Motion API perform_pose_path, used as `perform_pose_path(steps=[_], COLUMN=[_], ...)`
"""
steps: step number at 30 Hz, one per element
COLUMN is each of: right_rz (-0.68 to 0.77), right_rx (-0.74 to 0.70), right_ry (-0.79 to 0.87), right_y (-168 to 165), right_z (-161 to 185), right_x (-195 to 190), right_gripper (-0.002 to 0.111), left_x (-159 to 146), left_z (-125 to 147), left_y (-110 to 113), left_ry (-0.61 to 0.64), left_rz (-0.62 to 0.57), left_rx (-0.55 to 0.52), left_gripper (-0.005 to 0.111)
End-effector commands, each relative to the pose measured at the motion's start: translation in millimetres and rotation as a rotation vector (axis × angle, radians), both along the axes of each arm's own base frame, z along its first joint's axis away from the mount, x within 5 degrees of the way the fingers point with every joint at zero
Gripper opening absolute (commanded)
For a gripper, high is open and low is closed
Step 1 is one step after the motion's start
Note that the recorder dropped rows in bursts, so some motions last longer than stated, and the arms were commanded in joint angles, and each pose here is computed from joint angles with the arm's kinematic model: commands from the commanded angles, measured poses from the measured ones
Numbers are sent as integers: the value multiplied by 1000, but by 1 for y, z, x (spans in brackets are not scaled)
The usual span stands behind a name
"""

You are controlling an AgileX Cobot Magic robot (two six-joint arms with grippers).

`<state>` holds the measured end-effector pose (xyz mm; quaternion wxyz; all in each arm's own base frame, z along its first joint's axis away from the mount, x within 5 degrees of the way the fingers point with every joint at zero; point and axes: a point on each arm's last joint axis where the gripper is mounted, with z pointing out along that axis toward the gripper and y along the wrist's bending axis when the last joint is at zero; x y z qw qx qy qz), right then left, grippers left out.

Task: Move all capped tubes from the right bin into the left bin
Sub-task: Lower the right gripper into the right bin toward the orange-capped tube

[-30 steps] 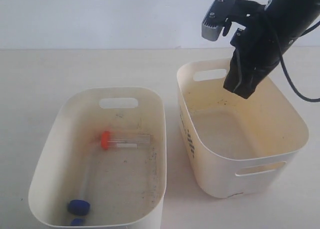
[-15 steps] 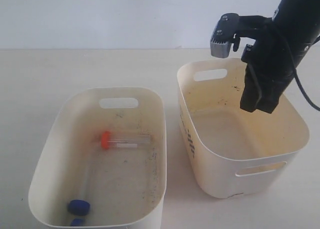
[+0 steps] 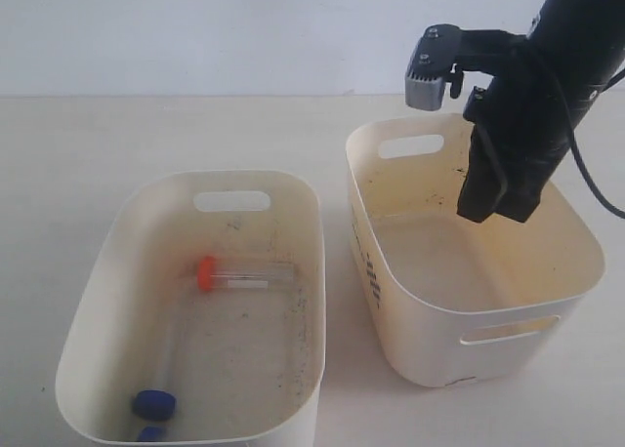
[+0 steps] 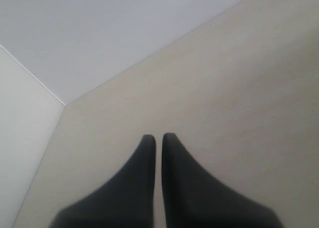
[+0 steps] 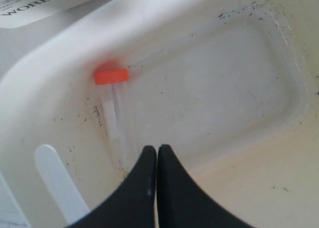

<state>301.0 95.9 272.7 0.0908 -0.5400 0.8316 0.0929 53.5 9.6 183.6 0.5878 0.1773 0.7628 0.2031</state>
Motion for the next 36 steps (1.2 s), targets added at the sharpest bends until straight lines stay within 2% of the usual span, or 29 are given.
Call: perform_pose_path(steps=[1, 8, 11, 21, 27, 30, 36], right_rz=[52, 60, 71, 202, 229, 239, 318], right_rx=[5, -9, -13, 28, -72, -58, -134], right_ry=[-1, 141, 158, 4, -81, -78, -29], right_y=[1, 7, 8, 10, 11, 15, 8], right_z=[-2, -49, -56, -15, 2, 1, -18], right_x=[2, 19, 21, 11, 20, 18, 10], right_gripper=[0, 0, 0, 0, 0, 0, 0], left_x=[0, 0, 0, 0, 0, 0, 0], left_z=[1, 1, 1, 1, 1, 1, 1], left_y=[0, 0, 0, 0, 0, 0, 0], left_ry=[-5, -5, -5, -5, -5, -5, -5], left_rz=[-3, -3, -3, -3, -3, -3, -3], left_rx=[-4, -4, -4, -4, -4, -4, -4], left_gripper=[4, 4, 4, 4, 4, 4, 4])
